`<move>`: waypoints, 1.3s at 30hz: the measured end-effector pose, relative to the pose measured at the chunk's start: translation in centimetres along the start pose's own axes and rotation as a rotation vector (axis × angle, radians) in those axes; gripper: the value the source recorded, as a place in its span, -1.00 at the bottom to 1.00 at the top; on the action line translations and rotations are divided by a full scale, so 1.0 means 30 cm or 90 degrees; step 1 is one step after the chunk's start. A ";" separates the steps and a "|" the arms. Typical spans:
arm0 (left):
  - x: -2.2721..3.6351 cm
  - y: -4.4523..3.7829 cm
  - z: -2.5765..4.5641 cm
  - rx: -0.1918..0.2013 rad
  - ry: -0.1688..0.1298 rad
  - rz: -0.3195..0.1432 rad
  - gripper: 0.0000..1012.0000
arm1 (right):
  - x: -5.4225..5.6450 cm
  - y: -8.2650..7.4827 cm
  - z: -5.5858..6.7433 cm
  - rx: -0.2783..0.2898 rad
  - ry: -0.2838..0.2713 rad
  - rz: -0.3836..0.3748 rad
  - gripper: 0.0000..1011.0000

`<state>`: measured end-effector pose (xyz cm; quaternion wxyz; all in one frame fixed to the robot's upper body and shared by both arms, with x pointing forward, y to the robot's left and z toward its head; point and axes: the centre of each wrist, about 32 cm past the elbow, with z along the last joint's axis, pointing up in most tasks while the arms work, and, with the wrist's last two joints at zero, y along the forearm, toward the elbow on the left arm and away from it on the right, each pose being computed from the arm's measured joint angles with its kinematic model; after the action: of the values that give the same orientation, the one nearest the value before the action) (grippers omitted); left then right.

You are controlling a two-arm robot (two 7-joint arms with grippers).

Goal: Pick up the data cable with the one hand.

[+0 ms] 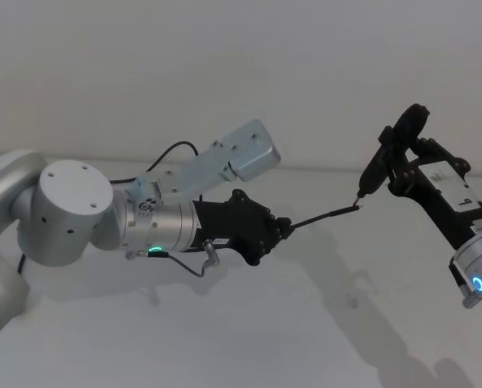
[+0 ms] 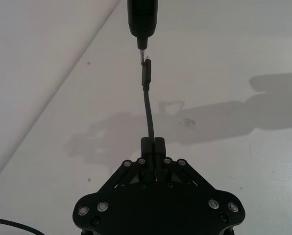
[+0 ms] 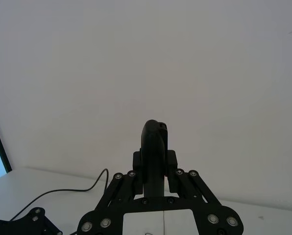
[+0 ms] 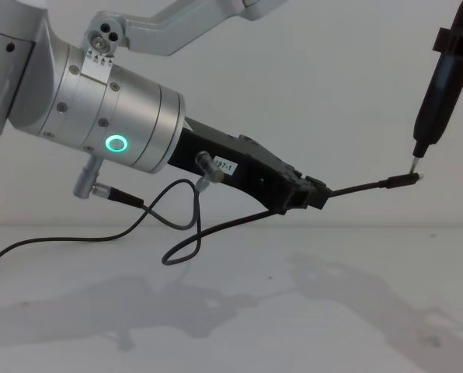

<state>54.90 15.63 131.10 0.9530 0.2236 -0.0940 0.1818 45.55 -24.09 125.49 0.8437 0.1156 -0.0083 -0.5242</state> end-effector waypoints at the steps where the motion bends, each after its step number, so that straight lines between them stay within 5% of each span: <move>1: 0.000 0.000 0.000 0.000 0.000 0.000 -0.94 | 0.000 0.000 0.001 0.000 0.000 0.000 -0.47; 39: 0.000 0.000 0.003 -0.004 0.001 0.001 -0.94 | 0.002 -0.017 0.034 -0.011 -0.026 -0.013 -0.47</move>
<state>54.89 15.58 131.18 0.9535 0.2207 -0.0943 0.1824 45.01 -24.56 126.38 0.8389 0.0977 -0.0201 -0.5351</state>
